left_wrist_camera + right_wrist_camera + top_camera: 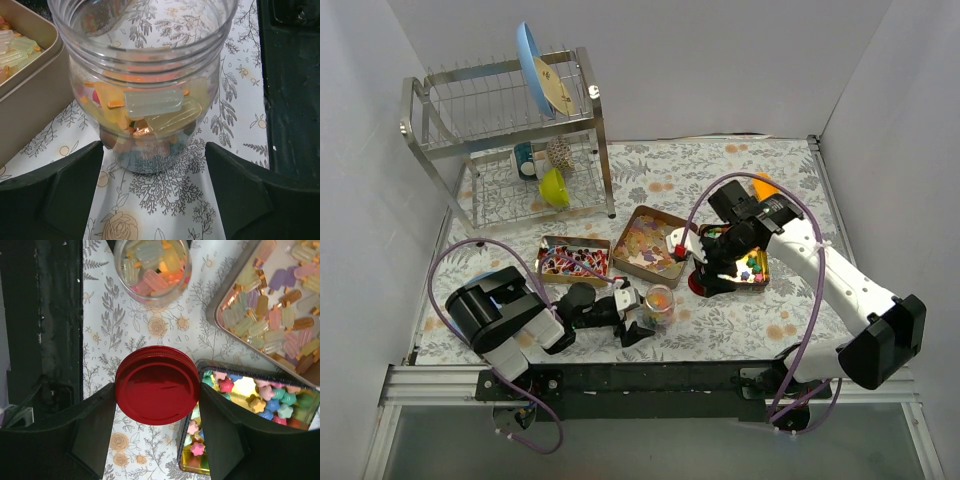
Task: Pack the candies
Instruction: Move the packing bottle to the center of the board, then close the bottle lid on the packing bottle.
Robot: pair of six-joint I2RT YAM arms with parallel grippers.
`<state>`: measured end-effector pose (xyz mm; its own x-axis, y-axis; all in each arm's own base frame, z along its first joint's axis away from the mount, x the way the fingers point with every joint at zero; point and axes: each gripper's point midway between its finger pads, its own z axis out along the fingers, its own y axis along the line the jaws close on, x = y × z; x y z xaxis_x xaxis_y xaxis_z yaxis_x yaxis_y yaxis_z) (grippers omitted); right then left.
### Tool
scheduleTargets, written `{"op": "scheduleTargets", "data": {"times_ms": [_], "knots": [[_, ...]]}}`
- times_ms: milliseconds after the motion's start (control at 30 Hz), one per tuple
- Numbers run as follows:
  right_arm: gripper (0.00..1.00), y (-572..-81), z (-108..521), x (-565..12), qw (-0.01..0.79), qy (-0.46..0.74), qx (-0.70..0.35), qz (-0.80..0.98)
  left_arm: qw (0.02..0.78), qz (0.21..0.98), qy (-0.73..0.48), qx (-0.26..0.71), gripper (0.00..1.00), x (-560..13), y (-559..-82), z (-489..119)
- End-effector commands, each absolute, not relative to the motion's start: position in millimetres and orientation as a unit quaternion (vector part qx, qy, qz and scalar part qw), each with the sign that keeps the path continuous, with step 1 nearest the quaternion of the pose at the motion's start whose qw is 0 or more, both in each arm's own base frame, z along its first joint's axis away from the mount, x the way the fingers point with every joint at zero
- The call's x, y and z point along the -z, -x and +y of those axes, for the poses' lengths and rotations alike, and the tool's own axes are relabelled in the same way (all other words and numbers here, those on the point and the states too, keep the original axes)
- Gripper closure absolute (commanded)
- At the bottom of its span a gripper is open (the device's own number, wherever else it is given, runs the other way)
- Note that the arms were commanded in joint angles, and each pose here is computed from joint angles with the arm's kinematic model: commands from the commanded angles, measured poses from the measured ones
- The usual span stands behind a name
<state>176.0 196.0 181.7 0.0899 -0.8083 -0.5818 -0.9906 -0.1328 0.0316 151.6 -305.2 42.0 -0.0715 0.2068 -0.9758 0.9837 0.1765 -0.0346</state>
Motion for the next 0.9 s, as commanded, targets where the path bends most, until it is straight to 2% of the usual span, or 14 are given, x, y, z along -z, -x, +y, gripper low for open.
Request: {"op": "scheduleTargets", "data": {"times_ms": [0,433,667,867], "knots": [[0.46,-164.8,203.9,-185.1,0.185,0.739,-0.242,0.601,0.503,0.575,-0.49,0.42,0.18,-59.8,-154.8,-319.5],[0.46,-153.3,244.1,-171.8,0.163,0.769,-0.255,0.563,0.527,0.545,-0.498,0.422,0.2,-57.0,-155.6,-327.5],[0.46,-153.7,250.4,-169.9,0.164,0.755,-0.255,0.581,0.537,0.524,-0.505,0.426,0.18,-63.9,-152.9,-334.4],[0.47,-152.4,247.9,-169.6,0.155,0.758,-0.249,0.583,0.555,0.508,-0.491,0.439,0.21,-67.9,-152.2,-341.6]]}}
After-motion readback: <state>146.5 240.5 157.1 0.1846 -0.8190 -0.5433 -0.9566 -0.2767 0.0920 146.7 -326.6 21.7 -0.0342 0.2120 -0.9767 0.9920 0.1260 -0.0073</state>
